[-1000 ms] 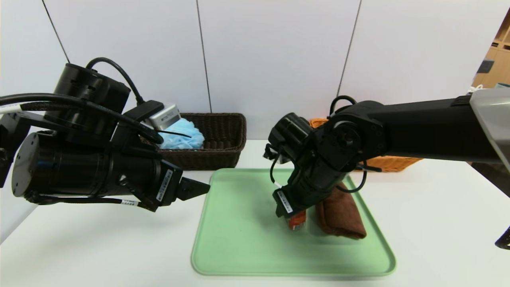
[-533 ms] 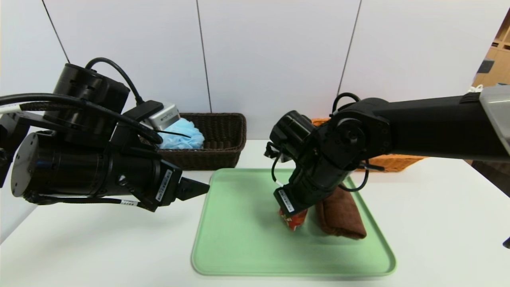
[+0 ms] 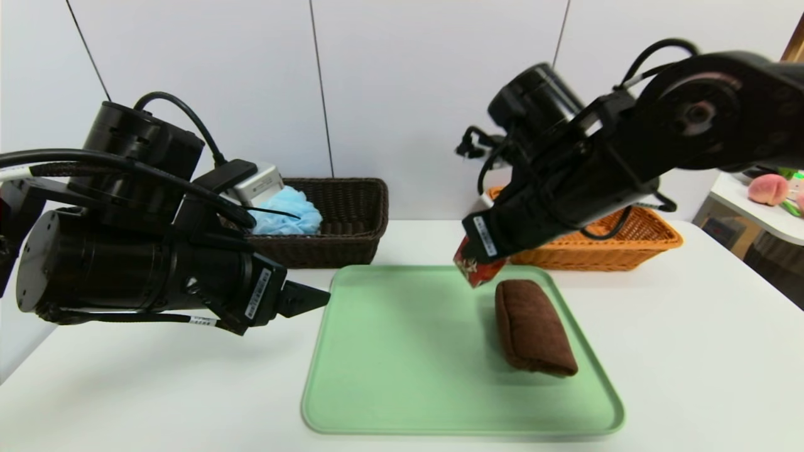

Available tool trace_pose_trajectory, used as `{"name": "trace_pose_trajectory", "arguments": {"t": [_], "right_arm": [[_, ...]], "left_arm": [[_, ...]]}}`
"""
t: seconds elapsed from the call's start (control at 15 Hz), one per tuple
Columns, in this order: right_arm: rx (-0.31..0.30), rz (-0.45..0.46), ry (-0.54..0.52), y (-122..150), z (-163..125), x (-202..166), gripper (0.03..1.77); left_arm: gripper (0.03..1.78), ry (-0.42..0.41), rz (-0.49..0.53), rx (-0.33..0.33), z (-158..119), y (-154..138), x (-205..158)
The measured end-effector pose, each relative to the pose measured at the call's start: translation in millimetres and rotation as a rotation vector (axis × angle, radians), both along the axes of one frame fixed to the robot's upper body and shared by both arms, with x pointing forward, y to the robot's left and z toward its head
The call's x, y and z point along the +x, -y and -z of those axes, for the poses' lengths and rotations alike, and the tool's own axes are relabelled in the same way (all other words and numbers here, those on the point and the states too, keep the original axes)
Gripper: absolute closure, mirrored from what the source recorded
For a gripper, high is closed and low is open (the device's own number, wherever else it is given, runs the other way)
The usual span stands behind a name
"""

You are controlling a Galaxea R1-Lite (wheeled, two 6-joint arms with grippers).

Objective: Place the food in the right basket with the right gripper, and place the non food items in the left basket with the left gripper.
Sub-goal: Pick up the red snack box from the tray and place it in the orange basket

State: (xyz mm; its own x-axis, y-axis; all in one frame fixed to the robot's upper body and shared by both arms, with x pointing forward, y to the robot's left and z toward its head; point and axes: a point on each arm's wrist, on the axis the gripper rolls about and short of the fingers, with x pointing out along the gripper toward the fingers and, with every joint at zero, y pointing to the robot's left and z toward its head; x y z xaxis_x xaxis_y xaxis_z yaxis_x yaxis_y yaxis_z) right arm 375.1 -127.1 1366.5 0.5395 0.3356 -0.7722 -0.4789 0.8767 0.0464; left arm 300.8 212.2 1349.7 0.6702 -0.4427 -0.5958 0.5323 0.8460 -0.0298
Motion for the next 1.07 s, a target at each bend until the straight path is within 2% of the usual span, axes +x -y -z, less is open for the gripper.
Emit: {"name": "trace_pose_trajectory", "arguments": {"t": [0.2, 0.4, 0.73, 1.07], "right_arm": [[0.013, 0.083, 0.148, 32, -35, 6, 1.35], [0.036, 0.2, 0.269, 54, -48, 25, 1.35], [-0.023, 0.374, 0.236, 103, -17, 80, 1.35], [-0.108, 0.465, 0.174, 148, 28, 128, 1.35]], "left_arm": [[0.12, 0.004, 0.0, -0.004, -1, 0, -1], [0.12, 0.004, 0.002, -0.006, -2, -1, -2], [0.12, 0.002, 0.001, -0.007, -1, -1, -2], [0.12, -0.004, 0.0, -0.004, 1, -1, -2]]}}
